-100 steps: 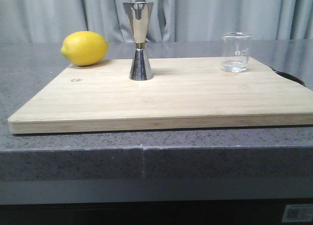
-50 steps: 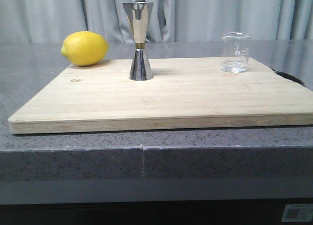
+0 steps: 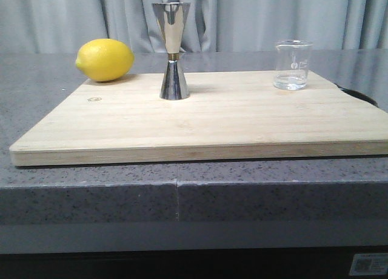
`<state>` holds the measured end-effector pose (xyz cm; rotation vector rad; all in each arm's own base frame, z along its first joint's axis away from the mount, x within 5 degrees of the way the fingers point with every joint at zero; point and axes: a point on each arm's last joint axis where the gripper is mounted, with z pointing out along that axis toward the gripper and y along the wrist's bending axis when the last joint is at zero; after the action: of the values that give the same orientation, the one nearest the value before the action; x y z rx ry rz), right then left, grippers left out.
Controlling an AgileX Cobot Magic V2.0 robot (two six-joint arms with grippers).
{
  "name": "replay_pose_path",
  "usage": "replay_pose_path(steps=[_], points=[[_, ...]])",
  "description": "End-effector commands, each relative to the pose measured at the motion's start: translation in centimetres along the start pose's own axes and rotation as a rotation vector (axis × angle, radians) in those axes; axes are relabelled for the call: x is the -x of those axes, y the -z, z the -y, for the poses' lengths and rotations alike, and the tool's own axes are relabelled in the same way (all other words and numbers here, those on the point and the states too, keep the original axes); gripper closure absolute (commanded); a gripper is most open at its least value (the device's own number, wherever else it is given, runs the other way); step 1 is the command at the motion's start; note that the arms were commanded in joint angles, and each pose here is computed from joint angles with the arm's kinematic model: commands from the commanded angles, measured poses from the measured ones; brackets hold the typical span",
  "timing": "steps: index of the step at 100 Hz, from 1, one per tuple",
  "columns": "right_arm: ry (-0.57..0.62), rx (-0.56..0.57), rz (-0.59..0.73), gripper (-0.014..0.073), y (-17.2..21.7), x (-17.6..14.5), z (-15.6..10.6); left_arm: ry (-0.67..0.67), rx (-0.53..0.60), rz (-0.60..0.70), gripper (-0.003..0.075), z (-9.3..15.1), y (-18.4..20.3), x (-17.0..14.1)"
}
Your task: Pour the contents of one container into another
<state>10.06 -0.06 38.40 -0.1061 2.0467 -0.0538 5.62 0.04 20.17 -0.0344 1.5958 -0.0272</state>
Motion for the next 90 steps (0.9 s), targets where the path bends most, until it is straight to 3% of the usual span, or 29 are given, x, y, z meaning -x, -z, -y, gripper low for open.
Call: replay_pose_path(steps=[1,90], points=[[0.008,-0.024,0.093,0.0666,0.51,1.18,0.24,-0.004,-0.015,0.108,0.0738,0.09,0.09,0.22],[0.008,-0.024,0.093,0.0666,0.51,1.18,0.24,-0.035,-0.014,0.108,0.0739,0.09,0.09,0.22]])
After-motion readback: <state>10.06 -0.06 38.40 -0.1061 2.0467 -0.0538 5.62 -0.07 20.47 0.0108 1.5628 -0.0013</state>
